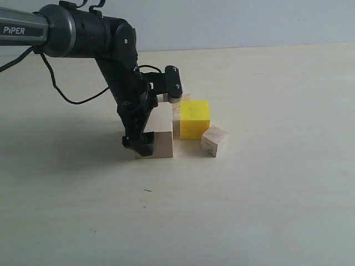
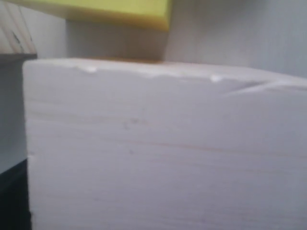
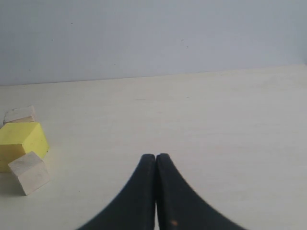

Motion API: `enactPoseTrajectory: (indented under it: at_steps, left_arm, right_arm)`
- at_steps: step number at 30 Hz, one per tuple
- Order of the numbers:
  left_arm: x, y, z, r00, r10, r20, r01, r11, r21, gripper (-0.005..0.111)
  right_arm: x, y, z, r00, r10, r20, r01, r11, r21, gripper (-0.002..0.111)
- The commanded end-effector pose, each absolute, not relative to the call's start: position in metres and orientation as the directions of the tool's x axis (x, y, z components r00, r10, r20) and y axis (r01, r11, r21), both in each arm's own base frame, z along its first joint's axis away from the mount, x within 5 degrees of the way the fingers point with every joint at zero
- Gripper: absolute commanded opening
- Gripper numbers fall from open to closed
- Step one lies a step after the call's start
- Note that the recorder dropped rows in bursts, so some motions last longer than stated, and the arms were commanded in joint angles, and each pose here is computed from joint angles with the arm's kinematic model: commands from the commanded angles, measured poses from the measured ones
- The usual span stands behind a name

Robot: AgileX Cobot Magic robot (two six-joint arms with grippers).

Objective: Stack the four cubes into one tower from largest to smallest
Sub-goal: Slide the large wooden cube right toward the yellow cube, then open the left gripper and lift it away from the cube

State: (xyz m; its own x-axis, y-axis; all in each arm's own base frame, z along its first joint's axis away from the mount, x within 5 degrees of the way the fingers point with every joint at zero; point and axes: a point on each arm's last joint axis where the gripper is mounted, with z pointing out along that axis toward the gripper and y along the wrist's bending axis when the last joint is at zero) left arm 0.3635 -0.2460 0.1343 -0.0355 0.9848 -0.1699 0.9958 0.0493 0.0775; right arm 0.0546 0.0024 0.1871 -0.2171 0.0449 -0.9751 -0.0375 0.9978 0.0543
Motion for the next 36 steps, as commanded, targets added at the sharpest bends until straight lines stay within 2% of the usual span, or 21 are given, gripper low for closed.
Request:
enactPoseTrajectory:
  at_steps: [1, 9, 19, 26, 29, 32, 36]
  left_arm:
    - [0.364, -0.246, 0.141, -0.024, 0.985, -0.17, 0.994, 0.042, 0.101, 0.1]
    - [0.361, -0.244, 0.174, 0.009, 0.978, -0.208, 0.986, 0.025, 0.163, 0.1]
    - [0.351, -0.239, 0.198, 0.002, 0.978, -0.207, 0.99, 0.027, 0.139, 0.1]
    - [0.345, -0.235, 0.234, 0.015, 0.968, -0.251, 0.978, 0.038, 0.206, 0.1]
    - [0.341, -0.229, 0.258, -0.043, 0.952, -0.303, 0.963, 0.12, 0.24, 0.1]
    - [0.336, -0.219, 0.292, -0.142, 0.887, -0.439, 0.937, 0.263, 0.229, 0.1]
    - [0.32, -0.193, 0.341, -0.194, 0.798, -0.571, 0.917, 0.354, 0.183, 0.1]
  right_arm:
    - [0.055, 0.003, 0.187, -0.203, 0.045, -0.978, -0.041, 0.998, 0.055, 0.0]
    - [0.055, 0.003, 0.187, -0.203, 0.045, -0.978, -0.041, 0.998, 0.055, 0.0]
    - [0.055, 0.003, 0.187, -0.203, 0.045, -0.978, -0.041, 0.998, 0.055, 0.0]
    - [0.055, 0.003, 0.187, -0.203, 0.045, -0.978, -0.041, 0.998, 0.055, 0.0]
    - [0.055, 0.003, 0.187, -0.203, 0.045, -0.978, -0.041, 0.998, 0.055, 0.0]
    - [0.055, 0.003, 0.187, -0.203, 0.045, -0.978, -0.041, 0.998, 0.055, 0.0]
    - [0.055, 0.002, 0.187, -0.202, 0.033, -0.979, -0.042, 0.998, 0.042, 0.0]
